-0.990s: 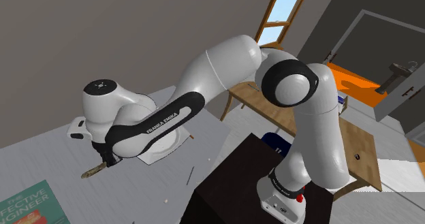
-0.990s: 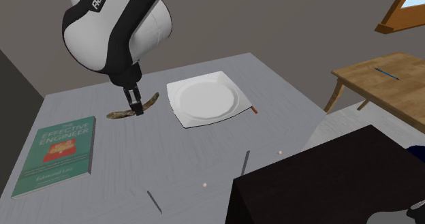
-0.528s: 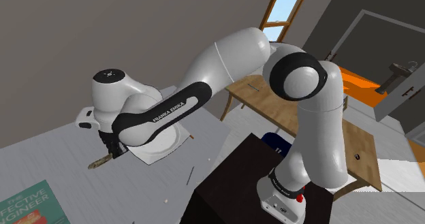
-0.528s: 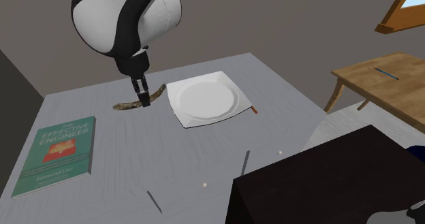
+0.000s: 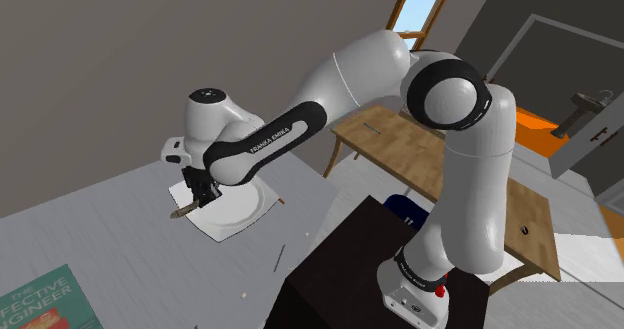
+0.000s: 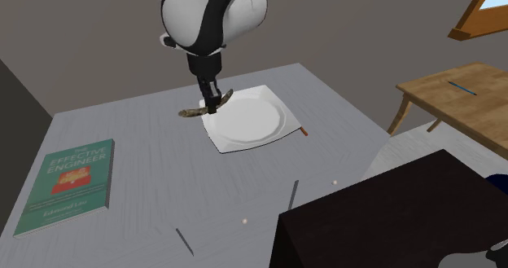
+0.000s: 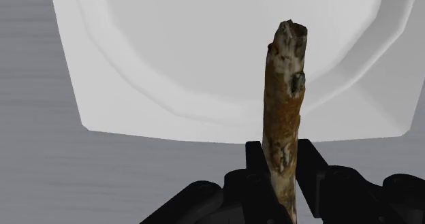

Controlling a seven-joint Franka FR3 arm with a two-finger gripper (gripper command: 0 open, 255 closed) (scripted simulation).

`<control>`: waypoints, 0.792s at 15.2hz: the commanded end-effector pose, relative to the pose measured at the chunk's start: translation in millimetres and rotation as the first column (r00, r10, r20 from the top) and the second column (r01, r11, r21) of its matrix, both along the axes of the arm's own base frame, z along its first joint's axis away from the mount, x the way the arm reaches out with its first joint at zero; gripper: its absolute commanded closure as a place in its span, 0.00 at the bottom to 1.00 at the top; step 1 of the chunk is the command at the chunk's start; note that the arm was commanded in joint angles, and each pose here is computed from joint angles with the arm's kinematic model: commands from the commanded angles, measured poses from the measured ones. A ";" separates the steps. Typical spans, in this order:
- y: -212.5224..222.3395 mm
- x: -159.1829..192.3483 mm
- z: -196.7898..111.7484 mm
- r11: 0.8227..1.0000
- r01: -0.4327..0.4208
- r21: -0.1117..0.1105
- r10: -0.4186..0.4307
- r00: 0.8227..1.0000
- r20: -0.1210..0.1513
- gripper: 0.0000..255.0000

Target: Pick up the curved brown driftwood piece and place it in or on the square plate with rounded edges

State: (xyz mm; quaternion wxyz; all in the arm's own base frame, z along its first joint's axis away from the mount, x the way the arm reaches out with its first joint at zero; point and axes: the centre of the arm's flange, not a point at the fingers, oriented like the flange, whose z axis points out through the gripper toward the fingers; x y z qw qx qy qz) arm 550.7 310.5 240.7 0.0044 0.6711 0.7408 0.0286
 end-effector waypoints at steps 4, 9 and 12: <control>-65.3 15.5 0.6 1.000 -0.001 0.000 0.001 1.000 0.000 1.00; -120.6 28.6 -5.8 1.000 -0.001 0.000 0.001 1.000 0.000 1.00; -120.6 28.6 -21.7 1.000 -0.001 0.000 0.001 1.000 0.000 1.00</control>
